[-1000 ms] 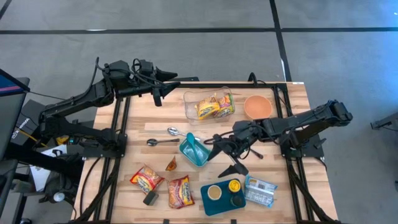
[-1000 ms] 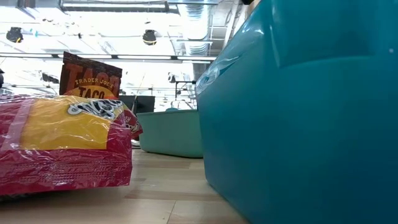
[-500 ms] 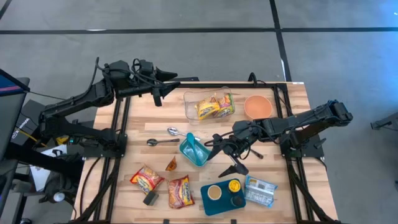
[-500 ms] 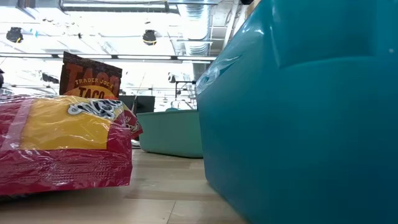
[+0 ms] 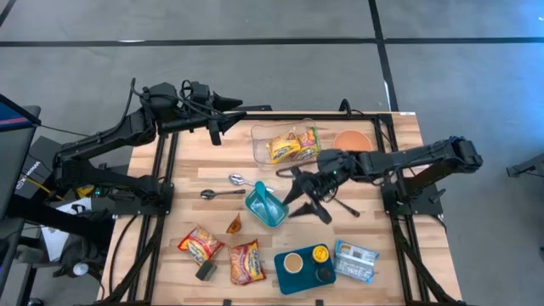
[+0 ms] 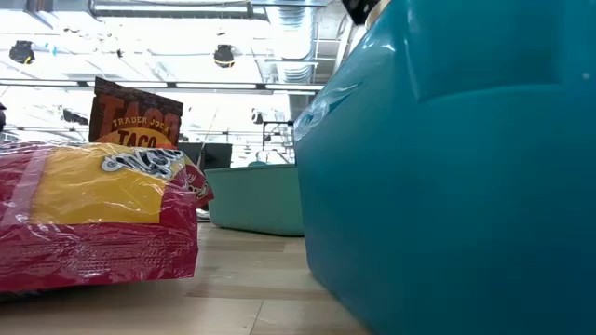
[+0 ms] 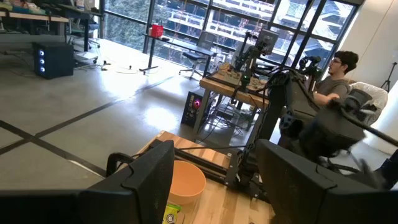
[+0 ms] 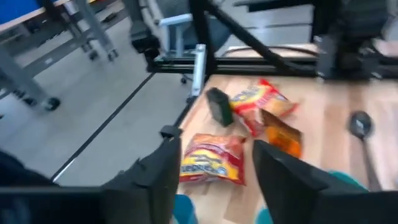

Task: Pick & Place Food Item
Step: Put the orange seasoning pack into the blue bin

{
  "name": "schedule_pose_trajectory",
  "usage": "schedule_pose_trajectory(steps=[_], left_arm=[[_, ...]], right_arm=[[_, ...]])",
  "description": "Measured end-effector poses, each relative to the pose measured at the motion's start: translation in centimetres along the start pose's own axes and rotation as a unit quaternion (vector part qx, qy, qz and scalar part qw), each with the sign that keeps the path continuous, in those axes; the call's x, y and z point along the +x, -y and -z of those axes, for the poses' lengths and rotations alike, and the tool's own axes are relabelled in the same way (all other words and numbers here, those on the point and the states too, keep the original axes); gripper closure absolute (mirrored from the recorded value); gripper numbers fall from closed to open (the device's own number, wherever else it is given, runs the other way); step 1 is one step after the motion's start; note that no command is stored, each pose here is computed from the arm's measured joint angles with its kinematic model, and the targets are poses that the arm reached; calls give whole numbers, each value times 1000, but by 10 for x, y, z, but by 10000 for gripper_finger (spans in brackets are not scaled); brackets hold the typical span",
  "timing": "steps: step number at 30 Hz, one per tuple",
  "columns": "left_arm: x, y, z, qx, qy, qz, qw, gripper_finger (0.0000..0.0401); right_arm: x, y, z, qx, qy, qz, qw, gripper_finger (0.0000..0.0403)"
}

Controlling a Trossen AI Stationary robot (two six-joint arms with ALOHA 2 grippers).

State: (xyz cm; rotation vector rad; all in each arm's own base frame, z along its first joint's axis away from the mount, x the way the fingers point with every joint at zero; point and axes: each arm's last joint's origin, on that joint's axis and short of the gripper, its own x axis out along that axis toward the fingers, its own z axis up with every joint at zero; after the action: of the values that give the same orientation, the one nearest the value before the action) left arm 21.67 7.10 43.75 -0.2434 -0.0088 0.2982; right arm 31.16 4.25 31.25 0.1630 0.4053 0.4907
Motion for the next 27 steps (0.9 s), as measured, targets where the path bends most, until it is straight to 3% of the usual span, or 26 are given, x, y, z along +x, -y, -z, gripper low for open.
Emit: schedule_pose_trajectory(steps=[6, 11, 20, 27], left_arm=[[0, 0, 0, 0, 0, 0, 1000, 178], [0, 0, 0, 0, 0, 0, 1000, 178], [0, 0, 0, 0, 0, 0, 1000, 178], [0, 0, 0, 0, 0, 0, 1000, 178]], right_arm=[[-18, 23, -5, 17, 13, 42, 999, 294], [-41, 43, -5, 53, 9, 87, 995, 338], [-92, 76, 5, 126, -25, 177, 976, 368], [-127, 92, 26, 206, -91, 233, 946, 376]])
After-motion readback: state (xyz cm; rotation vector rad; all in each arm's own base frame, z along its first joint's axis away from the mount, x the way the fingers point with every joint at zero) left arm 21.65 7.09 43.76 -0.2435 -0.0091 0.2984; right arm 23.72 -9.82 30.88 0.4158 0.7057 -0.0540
